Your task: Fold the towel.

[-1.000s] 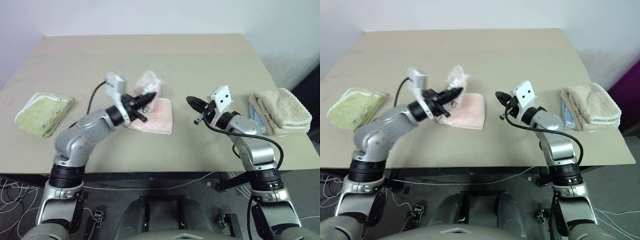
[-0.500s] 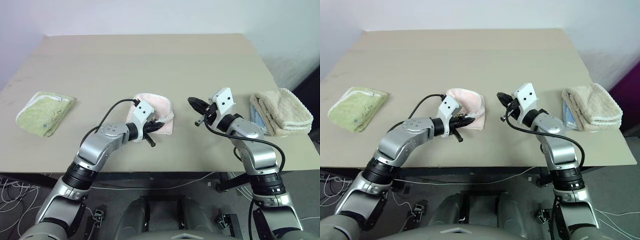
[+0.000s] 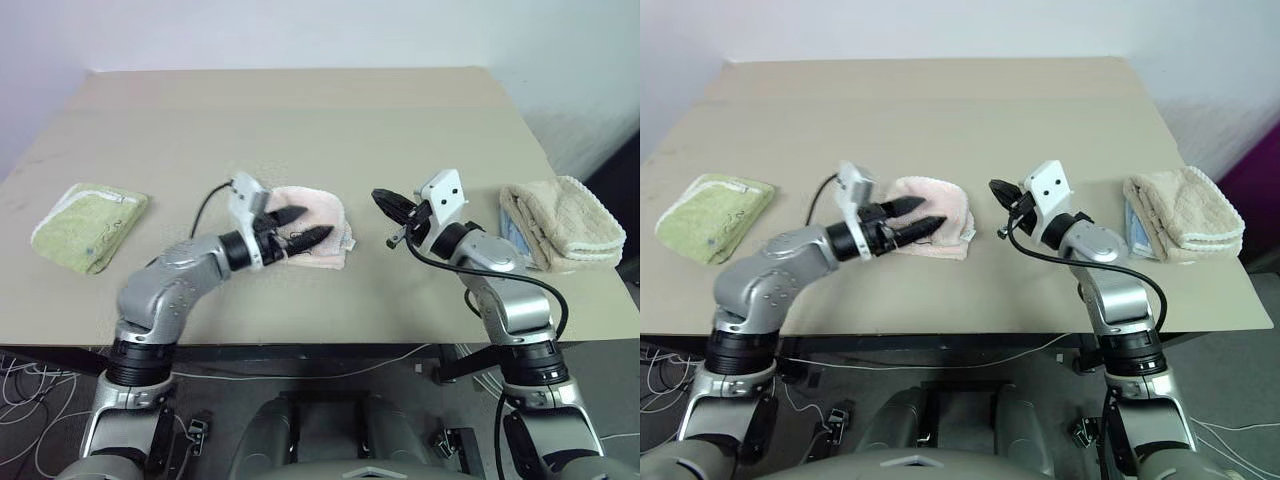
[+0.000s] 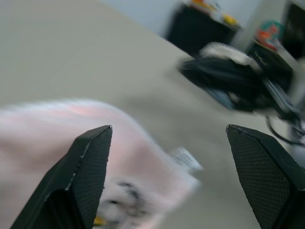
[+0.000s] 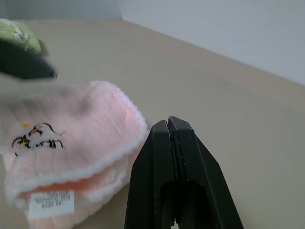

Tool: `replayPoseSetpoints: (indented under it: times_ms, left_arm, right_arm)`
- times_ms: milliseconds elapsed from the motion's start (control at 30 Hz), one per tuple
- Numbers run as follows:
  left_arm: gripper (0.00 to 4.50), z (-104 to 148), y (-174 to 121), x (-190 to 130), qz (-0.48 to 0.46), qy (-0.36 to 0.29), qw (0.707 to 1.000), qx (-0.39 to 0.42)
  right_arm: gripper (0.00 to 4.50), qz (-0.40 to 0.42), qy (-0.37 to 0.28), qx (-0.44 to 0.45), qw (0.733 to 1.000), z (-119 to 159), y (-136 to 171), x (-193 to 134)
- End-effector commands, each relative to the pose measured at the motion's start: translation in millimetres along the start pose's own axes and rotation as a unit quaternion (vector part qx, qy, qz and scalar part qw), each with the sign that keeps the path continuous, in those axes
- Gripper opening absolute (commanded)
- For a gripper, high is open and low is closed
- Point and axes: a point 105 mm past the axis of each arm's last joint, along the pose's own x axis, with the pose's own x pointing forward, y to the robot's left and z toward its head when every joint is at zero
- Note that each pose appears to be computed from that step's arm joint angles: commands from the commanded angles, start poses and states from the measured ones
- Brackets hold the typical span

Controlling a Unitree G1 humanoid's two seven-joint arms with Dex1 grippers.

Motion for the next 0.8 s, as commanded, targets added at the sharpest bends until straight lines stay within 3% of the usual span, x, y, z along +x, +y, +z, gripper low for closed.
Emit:
replayPoseSetpoints:
  times_ms: [33,133,267,400,567,700,800]
  left_arm:
    - [3.75,4.8,40.6,-9.9,0.097,0.008,0.991,0.087]
    - [3.10,-0.8,46.0,-6.1,0.099,0.017,0.986,0.133]
    - [1.71,-9.2,43.4,5.1,0.086,0.024,0.983,0.158]
    - [0.32,-28.0,40.0,15.1,0.072,0.054,0.981,0.171]
    - [0.32,-67.8,44.0,13.9,0.067,0.126,0.966,0.215]
    - [0.32,-92.1,46.1,7.3,0.066,0.161,0.956,0.236]
    - [0.32,-95.0,48.1,2.0,0.077,0.155,0.960,0.222]
  right_arm:
    - [0.00,0.029,-0.035,0.012,0.999,21.3,9.7,14.7]
    - [0.00,0.057,-0.039,0.040,0.997,23.7,21.7,29.3]
    - [0.00,0.083,-0.032,0.079,0.993,19.0,34.6,47.9]
    - [0.00,0.105,0.019,0.107,0.989,-9.1,50.7,61.8]
    - [0.00,0.103,0.116,0.121,0.980,-64.2,62.6,60.4]
    - [0.00,0.107,0.146,0.125,0.975,-85.3,70.4,52.9]
    - [0.00,0.102,0.144,0.127,0.976,-88.9,71.9,47.6]
